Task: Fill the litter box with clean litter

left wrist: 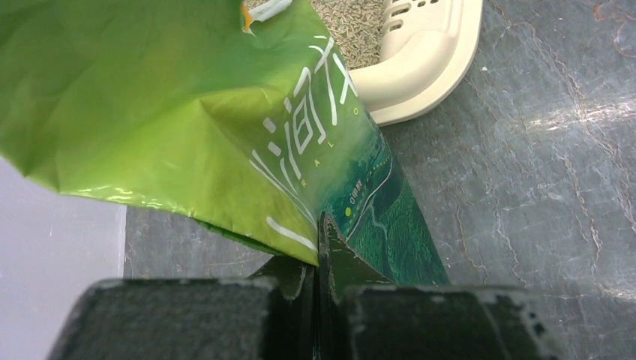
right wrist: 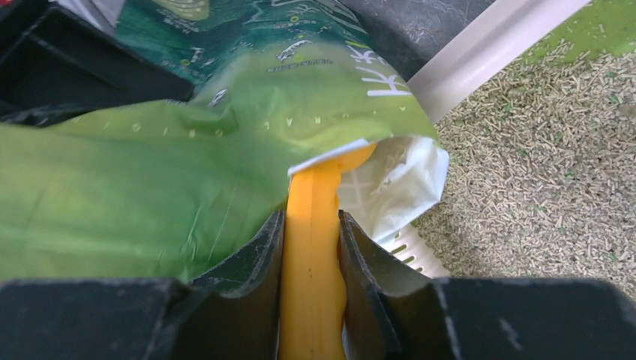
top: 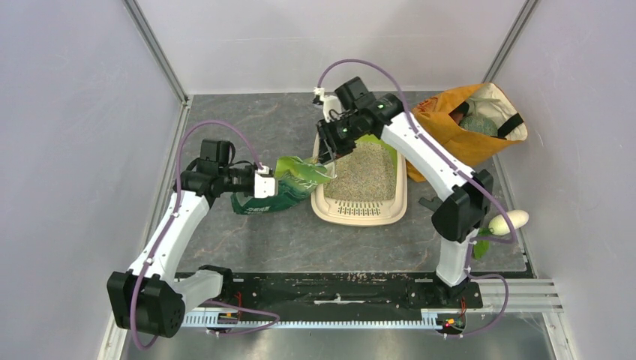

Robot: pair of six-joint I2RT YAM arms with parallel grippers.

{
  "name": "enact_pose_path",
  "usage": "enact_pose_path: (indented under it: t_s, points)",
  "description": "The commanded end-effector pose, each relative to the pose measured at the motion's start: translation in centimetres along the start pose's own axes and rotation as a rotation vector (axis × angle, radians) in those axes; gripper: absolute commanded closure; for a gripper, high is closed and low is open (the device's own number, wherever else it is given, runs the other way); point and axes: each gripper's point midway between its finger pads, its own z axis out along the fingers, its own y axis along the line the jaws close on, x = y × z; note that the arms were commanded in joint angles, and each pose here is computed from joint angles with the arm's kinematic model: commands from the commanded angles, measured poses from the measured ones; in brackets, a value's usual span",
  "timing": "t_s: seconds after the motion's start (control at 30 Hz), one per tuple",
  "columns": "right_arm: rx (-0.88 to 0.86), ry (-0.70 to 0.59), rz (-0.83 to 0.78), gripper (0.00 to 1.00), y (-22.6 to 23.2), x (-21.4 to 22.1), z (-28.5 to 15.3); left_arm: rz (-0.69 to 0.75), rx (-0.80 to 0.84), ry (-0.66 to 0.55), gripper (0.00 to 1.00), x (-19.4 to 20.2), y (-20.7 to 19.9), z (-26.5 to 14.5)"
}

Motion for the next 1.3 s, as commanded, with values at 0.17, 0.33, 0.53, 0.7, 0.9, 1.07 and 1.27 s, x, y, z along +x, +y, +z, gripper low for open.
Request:
enact_pose_path:
  t_s: [0.17, 0.33, 0.53, 0.7, 0.9, 1.07, 1.27]
  points:
    - [0.137, 0.033, -0.105, 1.0, 0.7, -0.7, 3.4, 0.055, 0.004, -0.007, 0.98, 0.6, -1.1, 0.4]
    - [0.143, 0.099, -0.135, 1.0, 1.3, 0.6, 6.7, 0.054, 0.003, -0.013, 0.98, 0.8, -0.8, 0.6]
    - [0.119, 0.17, -0.154, 1.0, 1.4, 2.1, 10.4, 0.056, 0.001, -0.022, 0.98, 1.0, -0.7, 0.9]
    - [-0.077, 0.194, -0.097, 1.0, 3.1, 3.2, 11.8, 0.041, 0.004, -0.017, 0.98, 1.6, -0.9, 1.1]
    - [-0.418, 0.012, -0.035, 1.0, 7.0, -0.4, 8.7, 0.023, 0.003, -0.035, 0.98, 1.3, -0.9, 1.1]
    - [-0.607, -0.146, 0.014, 1.0, 9.1, -3.3, 5.3, 0.015, -0.004, -0.038, 0.98, 1.2, -0.6, 1.1]
    - [-0.737, -0.261, 0.082, 1.0, 10.3, -5.8, 2.1, 0.0, -0.019, -0.042, 0.98, 0.6, 0.2, 0.8]
